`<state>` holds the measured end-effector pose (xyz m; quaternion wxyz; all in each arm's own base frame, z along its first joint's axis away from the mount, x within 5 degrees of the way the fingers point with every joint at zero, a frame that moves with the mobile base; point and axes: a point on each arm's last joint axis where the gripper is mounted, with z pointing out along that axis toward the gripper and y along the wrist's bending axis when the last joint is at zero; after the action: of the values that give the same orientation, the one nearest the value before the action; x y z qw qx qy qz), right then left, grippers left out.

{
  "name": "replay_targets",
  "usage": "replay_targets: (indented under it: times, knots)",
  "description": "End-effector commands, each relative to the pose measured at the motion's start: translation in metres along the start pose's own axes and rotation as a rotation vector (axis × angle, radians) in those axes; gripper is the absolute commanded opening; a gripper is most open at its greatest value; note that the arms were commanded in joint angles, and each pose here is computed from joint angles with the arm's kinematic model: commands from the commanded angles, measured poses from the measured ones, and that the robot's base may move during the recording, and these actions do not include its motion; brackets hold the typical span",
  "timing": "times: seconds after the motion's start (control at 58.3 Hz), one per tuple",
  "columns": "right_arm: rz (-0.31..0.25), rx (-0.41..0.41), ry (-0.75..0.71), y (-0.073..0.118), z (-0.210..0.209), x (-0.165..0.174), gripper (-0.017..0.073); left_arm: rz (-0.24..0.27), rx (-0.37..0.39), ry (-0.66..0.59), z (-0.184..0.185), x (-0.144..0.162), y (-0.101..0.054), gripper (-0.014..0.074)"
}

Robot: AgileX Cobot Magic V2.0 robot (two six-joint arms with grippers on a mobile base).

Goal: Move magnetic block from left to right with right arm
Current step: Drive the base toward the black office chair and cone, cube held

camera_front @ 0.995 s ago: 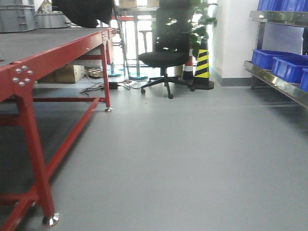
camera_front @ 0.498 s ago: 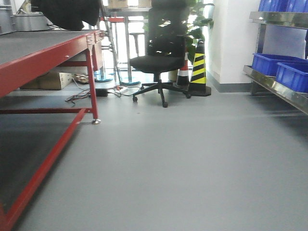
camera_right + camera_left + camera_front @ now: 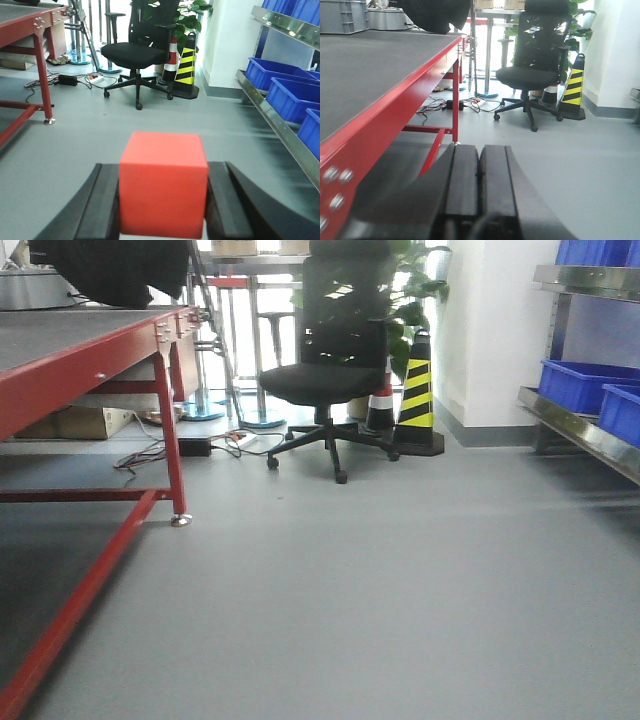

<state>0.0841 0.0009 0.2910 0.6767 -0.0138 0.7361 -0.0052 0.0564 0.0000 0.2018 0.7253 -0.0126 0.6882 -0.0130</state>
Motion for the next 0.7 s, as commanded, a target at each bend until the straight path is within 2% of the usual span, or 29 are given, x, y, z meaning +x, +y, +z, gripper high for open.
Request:
replay_targets:
  times: [0.0,0.686]
  knots:
    - [-0.016,0.008,-0.109,-0.0008,-0.0014,-0.0171,0.0392,-0.008,0.004,-0.081,-0.0007,-0.0045,-0.0001,-0.0117]
    - [-0.016,0.008,-0.109,-0.0008,-0.0014,-0.0171,0.0392,-0.008,0.004,-0.081,-0.0007,-0.0045,-0.0001,-0.0117]
